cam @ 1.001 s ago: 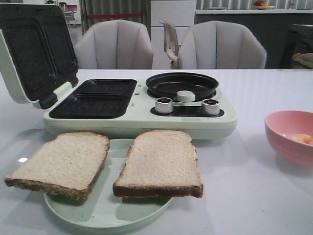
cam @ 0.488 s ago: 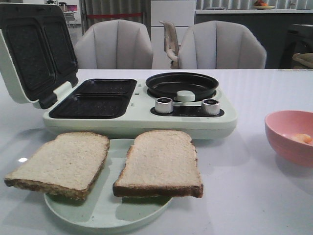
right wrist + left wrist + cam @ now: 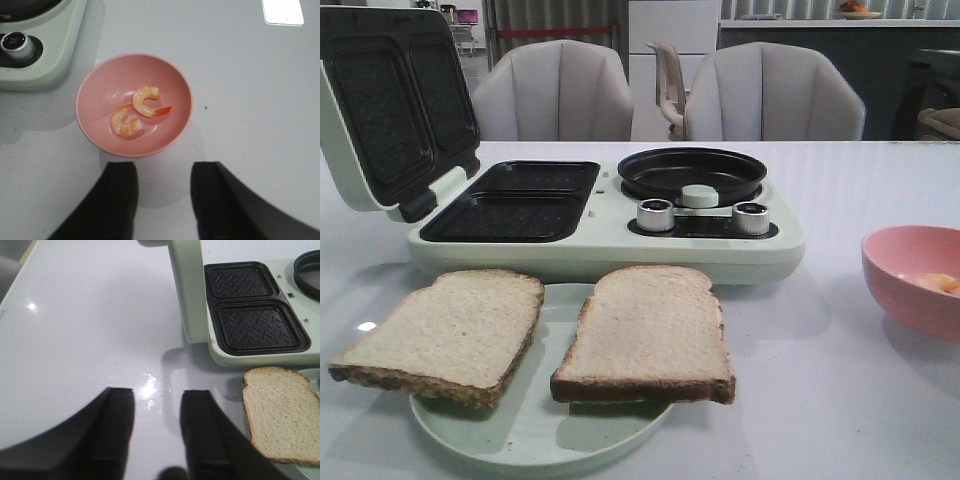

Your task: Make breakfast with bread and shrimp

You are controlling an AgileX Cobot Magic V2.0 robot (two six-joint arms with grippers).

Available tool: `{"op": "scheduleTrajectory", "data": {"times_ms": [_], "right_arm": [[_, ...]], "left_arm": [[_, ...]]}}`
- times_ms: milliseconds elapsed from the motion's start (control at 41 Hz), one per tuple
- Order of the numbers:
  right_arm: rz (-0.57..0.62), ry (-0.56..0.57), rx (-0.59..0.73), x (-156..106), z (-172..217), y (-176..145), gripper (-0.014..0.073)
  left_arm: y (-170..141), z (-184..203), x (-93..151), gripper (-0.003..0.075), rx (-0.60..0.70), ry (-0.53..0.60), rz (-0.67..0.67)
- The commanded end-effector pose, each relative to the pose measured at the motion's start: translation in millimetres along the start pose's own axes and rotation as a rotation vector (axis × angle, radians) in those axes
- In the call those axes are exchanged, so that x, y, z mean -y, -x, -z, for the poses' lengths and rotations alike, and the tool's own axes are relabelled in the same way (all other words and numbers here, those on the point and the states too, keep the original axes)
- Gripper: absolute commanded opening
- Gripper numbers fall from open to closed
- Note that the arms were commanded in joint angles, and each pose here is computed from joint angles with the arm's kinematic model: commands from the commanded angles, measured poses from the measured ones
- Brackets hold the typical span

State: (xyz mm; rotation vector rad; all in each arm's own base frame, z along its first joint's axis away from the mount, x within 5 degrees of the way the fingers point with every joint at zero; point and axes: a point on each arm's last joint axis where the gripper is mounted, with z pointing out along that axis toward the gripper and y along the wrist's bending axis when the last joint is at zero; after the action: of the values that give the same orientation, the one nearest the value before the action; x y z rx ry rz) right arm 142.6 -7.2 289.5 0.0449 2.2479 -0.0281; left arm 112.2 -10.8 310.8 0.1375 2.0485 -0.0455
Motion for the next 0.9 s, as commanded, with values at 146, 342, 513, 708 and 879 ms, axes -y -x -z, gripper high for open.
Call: {"op": "scheduleTrajectory", "data": {"times_ms": [146,342,513,708,879], "right_arm": [[0.003,-0.001,0.106,0,6,16,0.0505],[0.003,-0.001,0.106,0,6,16,0.0505],[0.003,-0.001,0.106,0,6,16,0.0505],[0.003,-0.001,0.106,0,6,16,0.0505],[0.003,-0.001,0.106,0,6,16,0.0505]], "left_arm": [[14,-15,5,0.0548,0.026,-0.041,-0.069],[9,-36,35,0.0548,-0.056,-0.216,-0.331],[-6,-49,65,0.0548,-0.131,-0.353,-0.657],[-41,-61,92,0.0482,-0.174,-0.427,-0.968],[-57,-73,103,0.0452,-0.194,-0.369,-1.130]]}}
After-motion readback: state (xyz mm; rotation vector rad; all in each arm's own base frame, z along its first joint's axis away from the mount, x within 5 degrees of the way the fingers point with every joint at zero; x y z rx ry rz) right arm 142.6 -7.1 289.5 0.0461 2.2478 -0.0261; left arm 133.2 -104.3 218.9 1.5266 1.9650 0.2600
